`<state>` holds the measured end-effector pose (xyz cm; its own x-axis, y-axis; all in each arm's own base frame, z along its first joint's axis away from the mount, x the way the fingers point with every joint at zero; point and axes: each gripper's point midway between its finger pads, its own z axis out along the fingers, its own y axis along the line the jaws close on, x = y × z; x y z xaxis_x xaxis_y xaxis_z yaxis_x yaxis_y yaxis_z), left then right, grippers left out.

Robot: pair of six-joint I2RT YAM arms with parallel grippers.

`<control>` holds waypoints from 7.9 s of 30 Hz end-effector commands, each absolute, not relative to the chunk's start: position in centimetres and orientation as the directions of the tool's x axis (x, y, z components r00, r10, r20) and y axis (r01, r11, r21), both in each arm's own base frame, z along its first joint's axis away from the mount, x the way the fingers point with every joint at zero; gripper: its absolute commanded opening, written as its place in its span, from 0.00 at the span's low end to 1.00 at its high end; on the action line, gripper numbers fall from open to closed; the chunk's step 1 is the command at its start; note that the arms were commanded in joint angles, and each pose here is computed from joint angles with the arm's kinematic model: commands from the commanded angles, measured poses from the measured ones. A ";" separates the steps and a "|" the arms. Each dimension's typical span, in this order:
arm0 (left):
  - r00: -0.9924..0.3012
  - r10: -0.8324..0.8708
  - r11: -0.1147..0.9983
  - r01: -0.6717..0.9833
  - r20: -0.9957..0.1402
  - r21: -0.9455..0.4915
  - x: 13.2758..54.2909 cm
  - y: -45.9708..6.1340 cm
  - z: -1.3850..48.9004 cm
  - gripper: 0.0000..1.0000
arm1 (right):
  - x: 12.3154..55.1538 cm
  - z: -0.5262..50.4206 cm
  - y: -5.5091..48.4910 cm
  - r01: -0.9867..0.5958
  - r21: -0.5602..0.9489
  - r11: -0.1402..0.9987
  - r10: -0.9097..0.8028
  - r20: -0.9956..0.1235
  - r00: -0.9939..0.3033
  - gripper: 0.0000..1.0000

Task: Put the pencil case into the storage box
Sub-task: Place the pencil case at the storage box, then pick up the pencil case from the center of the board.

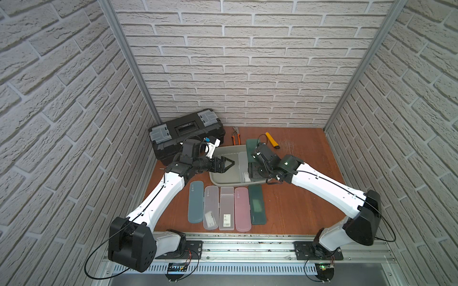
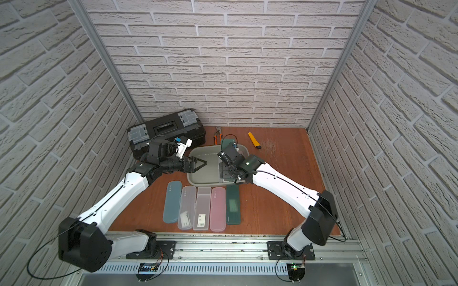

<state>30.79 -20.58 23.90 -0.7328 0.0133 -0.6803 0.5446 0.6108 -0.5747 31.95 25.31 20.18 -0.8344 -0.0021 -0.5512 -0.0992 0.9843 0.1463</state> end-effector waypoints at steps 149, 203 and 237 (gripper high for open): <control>-0.761 -0.050 0.923 0.213 -0.647 -0.321 25.6 -16.1 20.1 0.98 | 20.8 5.4 18.2 -0.114 0.105 0.988 -0.065 -0.388 -0.920 0.88; -0.813 -0.147 0.940 0.063 -0.563 -0.335 23.3 -13.7 16.8 0.99 | 17.4 1.3 17.0 -0.194 -0.050 0.980 -0.200 -0.261 -0.944 0.87; -0.585 -0.175 0.915 0.200 -0.792 -0.350 24.7 -15.9 26.3 0.98 | 15.6 12.0 14.2 -0.113 0.337 0.935 0.112 -0.579 -0.807 0.43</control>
